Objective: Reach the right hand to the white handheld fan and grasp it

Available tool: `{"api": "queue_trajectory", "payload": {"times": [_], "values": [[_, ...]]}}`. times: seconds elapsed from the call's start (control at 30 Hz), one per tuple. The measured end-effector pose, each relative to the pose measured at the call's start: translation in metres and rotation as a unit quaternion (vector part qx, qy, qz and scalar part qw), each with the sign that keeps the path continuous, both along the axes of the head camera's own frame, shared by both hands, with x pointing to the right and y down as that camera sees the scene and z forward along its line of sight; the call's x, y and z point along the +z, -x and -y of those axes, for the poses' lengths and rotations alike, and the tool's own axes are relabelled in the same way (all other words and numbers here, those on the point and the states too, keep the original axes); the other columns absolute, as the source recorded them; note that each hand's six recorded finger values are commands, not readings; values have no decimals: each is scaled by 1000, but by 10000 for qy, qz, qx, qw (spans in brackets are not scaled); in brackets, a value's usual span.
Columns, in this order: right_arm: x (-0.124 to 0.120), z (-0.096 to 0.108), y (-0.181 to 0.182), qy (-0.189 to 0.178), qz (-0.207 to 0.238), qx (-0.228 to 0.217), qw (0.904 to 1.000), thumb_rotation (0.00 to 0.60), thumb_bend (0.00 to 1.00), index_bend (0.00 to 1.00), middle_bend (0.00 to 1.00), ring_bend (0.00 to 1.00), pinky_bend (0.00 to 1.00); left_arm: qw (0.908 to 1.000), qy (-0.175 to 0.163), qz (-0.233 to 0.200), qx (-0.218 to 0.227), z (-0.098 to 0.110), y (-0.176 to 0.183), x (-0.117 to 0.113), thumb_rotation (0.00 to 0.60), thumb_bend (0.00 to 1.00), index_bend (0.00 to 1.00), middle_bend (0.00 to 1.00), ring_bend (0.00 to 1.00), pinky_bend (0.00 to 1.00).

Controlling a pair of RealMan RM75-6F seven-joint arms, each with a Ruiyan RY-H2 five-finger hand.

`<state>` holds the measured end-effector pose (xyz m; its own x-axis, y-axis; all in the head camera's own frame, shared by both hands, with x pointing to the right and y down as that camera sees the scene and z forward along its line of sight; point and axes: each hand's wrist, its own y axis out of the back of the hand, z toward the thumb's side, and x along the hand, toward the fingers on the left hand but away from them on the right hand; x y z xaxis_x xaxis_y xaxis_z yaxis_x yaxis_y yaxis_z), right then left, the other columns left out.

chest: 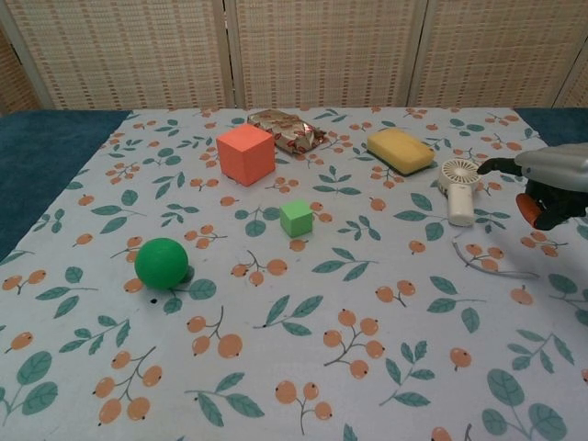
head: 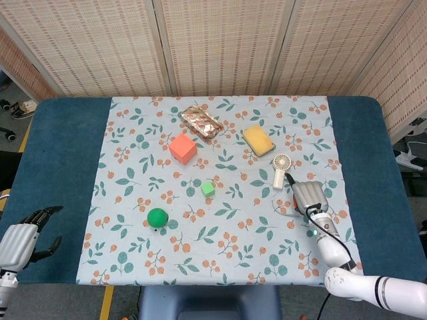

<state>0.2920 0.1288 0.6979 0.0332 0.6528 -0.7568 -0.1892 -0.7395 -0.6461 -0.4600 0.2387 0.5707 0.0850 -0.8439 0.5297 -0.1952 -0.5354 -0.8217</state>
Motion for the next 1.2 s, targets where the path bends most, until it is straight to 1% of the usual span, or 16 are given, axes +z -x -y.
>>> {"api": "queue_trajectory", "payload": {"times": [0.37, 0.6, 0.9, 1.07, 1.2], "values": [[15, 11, -2, -8, -34, 145, 9999, 600, 727, 0, 793, 638, 644, 10000, -44, -8, -3, 0, 0, -2, 600, 375, 194, 218, 229, 387], [21, 8, -3, 107, -16, 192, 9998, 600, 727, 0, 793, 640, 644, 10000, -62, 28, 6, -1, 0, -4, 600, 375, 208, 223, 234, 387], [29, 10, -3, 118, -66, 186, 9997, 600, 726, 0, 793, 640, 644, 10000, -74, 32, 5, 0, 0, -3, 600, 374, 211, 229, 236, 387], [32, 10, -1, 147, -77, 184, 9997, 600, 727, 0, 793, 640, 644, 10000, -68, 33, 3, 0, 0, -3, 600, 375, 213, 229, 237, 387], [38, 9, 7, 190, -39, 138, 9997, 600, 727, 0, 793, 640, 644, 10000, -62, 36, 11, 0, -1, -3, 600, 375, 214, 230, 237, 387]]}}
